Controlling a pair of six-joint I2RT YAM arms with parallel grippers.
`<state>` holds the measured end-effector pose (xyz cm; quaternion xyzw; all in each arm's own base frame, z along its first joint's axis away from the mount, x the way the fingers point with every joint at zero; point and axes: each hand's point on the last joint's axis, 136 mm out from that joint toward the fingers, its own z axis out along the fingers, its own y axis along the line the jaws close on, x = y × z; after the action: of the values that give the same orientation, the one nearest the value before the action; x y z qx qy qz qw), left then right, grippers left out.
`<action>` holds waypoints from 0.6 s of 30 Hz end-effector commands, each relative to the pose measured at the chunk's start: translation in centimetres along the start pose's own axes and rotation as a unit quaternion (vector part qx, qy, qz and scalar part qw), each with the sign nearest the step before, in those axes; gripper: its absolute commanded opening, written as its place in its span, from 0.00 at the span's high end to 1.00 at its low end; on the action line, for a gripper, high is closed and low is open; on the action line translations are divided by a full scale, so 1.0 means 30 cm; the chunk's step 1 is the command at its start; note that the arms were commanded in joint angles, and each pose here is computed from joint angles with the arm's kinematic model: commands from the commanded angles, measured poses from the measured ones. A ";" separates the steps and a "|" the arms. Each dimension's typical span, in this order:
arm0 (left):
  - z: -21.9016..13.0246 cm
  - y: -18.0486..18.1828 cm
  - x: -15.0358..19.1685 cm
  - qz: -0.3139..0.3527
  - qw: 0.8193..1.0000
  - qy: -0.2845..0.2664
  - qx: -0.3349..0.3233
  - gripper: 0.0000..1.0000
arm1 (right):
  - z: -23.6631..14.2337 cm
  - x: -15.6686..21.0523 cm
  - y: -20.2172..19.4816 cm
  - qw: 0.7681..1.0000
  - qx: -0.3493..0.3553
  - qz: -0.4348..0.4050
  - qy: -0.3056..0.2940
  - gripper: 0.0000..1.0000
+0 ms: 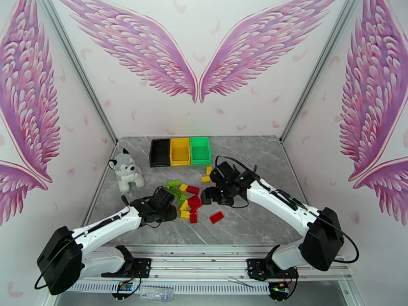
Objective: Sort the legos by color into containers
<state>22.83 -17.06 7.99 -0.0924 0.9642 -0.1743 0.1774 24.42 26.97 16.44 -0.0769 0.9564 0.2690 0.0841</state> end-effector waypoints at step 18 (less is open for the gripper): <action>0.012 -0.325 -0.714 -0.088 0.981 -0.061 0.164 0.80 | -0.087 -0.473 0.199 0.975 -0.192 0.082 -0.074 0.24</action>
<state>41.50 -20.64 16.52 -0.1579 0.9050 -0.3270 0.2217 35.59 32.17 22.95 -0.0061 0.8907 0.4412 0.1097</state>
